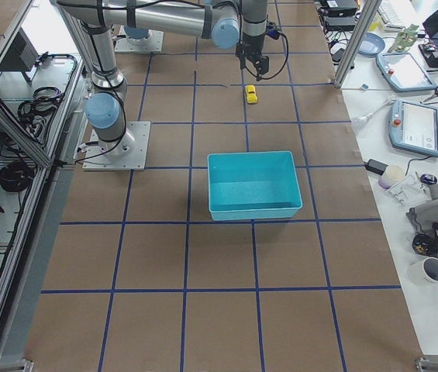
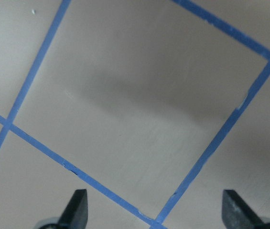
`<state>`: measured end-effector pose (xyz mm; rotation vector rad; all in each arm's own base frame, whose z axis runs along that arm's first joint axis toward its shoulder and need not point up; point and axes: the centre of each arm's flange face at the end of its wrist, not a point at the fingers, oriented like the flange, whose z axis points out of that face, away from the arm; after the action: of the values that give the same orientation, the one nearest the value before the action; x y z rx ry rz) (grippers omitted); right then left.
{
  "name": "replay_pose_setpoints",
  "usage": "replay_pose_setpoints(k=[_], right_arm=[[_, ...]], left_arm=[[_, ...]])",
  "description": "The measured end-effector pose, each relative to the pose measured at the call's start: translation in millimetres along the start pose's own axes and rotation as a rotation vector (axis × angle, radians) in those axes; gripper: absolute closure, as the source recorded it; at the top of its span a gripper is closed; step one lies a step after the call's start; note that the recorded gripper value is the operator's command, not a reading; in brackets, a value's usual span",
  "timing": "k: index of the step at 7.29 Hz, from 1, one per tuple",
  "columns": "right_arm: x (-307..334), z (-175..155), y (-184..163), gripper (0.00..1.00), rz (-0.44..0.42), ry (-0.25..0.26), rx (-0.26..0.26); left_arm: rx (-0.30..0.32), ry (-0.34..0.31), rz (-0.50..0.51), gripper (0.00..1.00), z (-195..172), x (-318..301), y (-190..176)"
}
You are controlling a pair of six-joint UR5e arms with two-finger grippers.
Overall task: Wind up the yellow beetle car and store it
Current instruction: 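Move the right gripper over the car while the left arm lifts away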
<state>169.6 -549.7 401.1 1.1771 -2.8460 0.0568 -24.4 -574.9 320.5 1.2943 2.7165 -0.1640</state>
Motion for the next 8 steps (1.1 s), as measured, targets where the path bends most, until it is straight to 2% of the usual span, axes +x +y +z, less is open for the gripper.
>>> replay_pose_setpoints(k=[3, 5, 7, 8], right_arm=[[-53, 54, -55, 0.0, -0.263, -0.025, -0.016], [-63, 79, -69, 0.0, -0.428, -0.046, -0.016], [-64, 112, -84, 0.0, -0.539, -0.085, 0.011], [-64, 130, -90, 0.0, -0.562, -0.103, 0.021]], left_arm=[[-0.049, 0.071, -0.41, 0.0, -86, 55, -31], [-0.094, 0.128, -0.631, 0.0, -139, 74, -33], [-0.125, 0.162, -0.723, 0.0, -187, 84, -23], [-0.123, 0.167, -0.739, 0.0, -202, 87, -20]])
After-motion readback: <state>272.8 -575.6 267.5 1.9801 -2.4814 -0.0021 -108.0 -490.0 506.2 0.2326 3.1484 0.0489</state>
